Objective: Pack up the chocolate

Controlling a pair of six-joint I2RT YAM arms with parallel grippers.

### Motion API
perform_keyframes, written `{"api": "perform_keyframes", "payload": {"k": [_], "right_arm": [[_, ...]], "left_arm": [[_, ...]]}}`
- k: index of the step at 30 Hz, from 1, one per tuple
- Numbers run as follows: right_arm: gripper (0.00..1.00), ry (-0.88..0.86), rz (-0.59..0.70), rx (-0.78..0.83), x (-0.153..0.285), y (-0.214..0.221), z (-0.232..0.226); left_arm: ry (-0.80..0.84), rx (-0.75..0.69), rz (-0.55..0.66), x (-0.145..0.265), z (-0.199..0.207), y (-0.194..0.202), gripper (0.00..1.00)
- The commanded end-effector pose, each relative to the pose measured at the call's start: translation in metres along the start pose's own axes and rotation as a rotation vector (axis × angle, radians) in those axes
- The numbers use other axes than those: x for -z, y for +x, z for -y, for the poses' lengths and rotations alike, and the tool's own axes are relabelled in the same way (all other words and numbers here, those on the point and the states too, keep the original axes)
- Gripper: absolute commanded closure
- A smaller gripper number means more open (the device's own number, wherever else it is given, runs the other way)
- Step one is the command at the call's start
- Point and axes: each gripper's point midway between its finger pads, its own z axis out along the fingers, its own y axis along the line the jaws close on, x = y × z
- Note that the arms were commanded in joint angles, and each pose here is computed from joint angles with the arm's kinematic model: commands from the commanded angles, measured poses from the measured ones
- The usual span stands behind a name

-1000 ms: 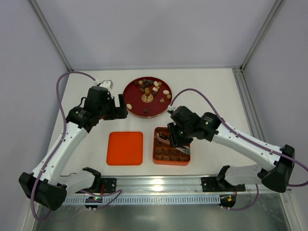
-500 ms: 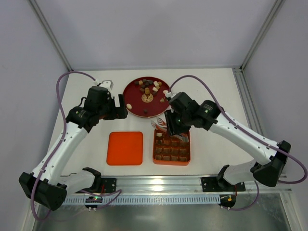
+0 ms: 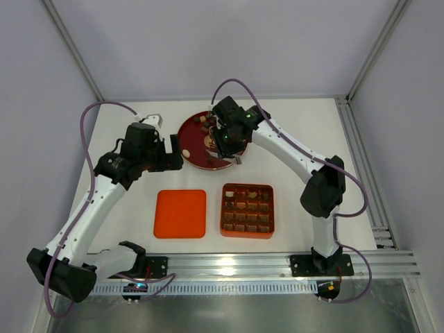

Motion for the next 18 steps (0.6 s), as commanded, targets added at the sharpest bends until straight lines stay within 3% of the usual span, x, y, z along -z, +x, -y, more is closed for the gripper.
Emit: {"api": "perform_keyframes", "payload": {"k": [1,18], "right_arm": [[0.58,-0.022,0.018,0.046,0.007,-0.012,-0.005],[0.58,-0.003,-0.059,0.053,-0.035,0.002,-0.005]], "left_arm": [[0.0,-0.01,0.046,0.01,0.002,-0.016,0.0],[-0.002,-0.008,0.04,0.01,0.001,-0.013,0.0]]}}
